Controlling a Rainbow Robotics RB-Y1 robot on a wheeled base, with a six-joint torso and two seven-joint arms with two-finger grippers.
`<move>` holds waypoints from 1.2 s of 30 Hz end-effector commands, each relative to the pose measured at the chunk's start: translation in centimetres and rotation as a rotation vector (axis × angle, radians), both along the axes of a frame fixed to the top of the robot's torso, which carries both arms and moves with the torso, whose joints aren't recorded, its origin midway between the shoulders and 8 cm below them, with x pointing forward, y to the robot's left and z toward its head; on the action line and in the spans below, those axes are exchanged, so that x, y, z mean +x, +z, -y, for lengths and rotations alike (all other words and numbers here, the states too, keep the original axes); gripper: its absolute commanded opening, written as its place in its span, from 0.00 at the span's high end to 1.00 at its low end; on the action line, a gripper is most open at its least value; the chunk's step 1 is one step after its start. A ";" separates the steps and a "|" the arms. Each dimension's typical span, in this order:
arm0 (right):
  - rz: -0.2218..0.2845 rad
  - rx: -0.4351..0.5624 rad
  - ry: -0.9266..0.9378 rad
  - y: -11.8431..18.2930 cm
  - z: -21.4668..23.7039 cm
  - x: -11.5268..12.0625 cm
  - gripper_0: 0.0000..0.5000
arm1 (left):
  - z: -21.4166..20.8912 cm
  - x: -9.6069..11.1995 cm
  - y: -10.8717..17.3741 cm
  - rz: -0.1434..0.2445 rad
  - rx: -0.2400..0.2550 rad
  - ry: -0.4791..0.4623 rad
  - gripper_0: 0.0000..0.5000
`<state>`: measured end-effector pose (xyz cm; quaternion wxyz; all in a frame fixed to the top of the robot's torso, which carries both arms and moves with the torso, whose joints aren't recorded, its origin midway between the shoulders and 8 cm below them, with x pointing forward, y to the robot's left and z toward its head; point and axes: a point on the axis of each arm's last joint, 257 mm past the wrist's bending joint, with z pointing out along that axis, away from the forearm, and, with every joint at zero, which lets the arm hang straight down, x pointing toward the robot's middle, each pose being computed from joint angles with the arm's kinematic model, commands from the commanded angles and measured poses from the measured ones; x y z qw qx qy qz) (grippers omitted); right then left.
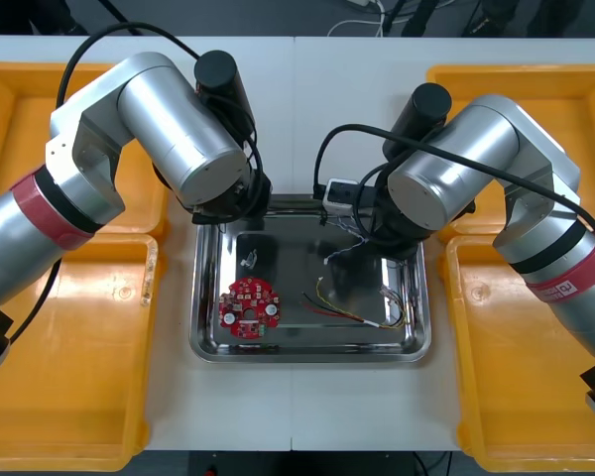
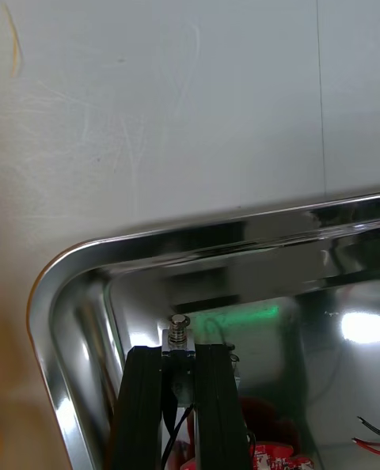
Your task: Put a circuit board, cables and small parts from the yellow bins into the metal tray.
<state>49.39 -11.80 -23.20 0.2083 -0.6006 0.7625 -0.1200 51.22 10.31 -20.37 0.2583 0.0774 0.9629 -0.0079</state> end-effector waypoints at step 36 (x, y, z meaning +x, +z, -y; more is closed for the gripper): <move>-0.015 0.318 -0.684 15.8 16.6 -1.3 0.00 | 2.3 -2.0 -3.7 -0.009 -0.043 -0.061 0.00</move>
